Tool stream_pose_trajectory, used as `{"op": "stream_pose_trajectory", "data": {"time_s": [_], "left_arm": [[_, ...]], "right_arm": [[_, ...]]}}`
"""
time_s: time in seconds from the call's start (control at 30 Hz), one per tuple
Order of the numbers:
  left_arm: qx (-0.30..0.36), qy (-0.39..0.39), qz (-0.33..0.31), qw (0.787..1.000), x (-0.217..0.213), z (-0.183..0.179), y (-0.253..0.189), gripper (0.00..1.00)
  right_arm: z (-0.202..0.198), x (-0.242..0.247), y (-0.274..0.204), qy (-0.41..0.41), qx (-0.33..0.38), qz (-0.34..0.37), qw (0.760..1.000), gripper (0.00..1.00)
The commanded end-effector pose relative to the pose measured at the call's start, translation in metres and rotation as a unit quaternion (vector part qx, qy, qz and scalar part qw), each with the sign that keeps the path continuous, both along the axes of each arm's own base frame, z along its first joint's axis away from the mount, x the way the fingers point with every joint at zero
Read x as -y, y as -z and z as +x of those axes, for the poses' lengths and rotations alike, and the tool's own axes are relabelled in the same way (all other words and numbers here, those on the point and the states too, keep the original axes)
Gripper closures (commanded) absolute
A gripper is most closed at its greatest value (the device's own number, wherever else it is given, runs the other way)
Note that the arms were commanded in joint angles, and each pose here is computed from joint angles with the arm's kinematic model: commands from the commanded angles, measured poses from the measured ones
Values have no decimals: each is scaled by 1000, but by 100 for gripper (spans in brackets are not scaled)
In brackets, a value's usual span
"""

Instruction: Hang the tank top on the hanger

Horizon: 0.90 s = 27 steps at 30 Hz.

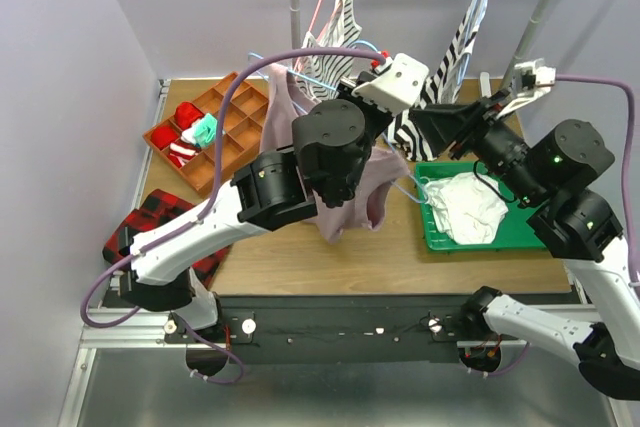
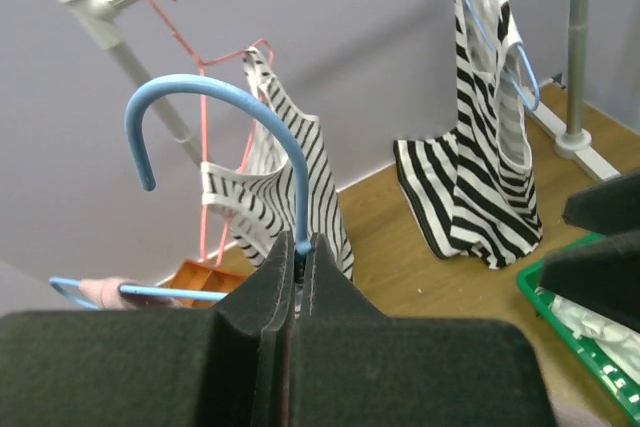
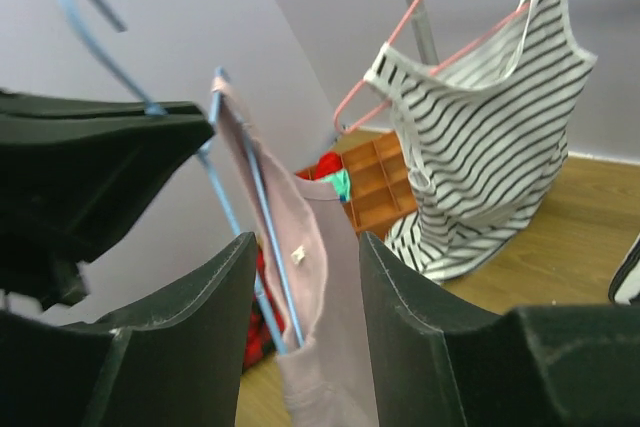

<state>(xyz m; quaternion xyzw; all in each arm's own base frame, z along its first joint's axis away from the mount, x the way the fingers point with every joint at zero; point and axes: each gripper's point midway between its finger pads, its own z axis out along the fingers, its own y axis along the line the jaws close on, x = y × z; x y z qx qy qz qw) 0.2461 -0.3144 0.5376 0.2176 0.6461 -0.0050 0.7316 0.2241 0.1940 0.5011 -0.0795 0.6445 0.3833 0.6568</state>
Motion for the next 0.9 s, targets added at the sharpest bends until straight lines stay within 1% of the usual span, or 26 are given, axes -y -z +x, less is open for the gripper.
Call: {"op": "stream_pose_trajectory", "data": {"time_s": [0.0, 0.03, 0.1, 0.2, 0.3, 0.43, 0.53, 0.6, 0.73, 0.83, 0.87], "left_arm": [[-62, 64, -41, 995, 0, 9, 39, 100], [-69, 68, -54, 994, -1, 10, 42, 100], [-83, 72, -53, 993, 0, 15, 54, 100], [-92, 71, -53, 992, 0, 20, 63, 100], [-99, 79, -64, 990, -1, 23, 63, 100], [-109, 77, -70, 989, 1, 29, 67, 100], [-111, 81, -69, 988, 3, 30, 68, 100], [-117, 80, -81, 987, 5, 31, 69, 100], [-123, 85, -98, 984, 10, 32, 67, 100], [-128, 87, -103, 983, 16, 34, 68, 100], [-129, 89, -107, 982, 17, 34, 68, 100]], "right_arm": [[-15, -18, 59, -70, -42, -72, 994, 46], [-17, -21, 68, -81, -49, -80, 992, 46], [-19, -29, 89, -103, -65, -99, 988, 42], [-15, -34, 112, -112, -90, -121, 982, 42], [-9, -35, 127, -104, -102, -138, 980, 42], [-4, -41, 134, -113, -110, -151, 976, 42], [0, -42, 142, -108, -121, -163, 973, 43], [3, -38, 147, -94, -129, -169, 973, 45], [-4, -32, 154, -94, -135, -174, 971, 48], [-9, -33, 166, -106, -145, -179, 967, 51], [-10, -31, 166, -101, -146, -178, 968, 57]]}}
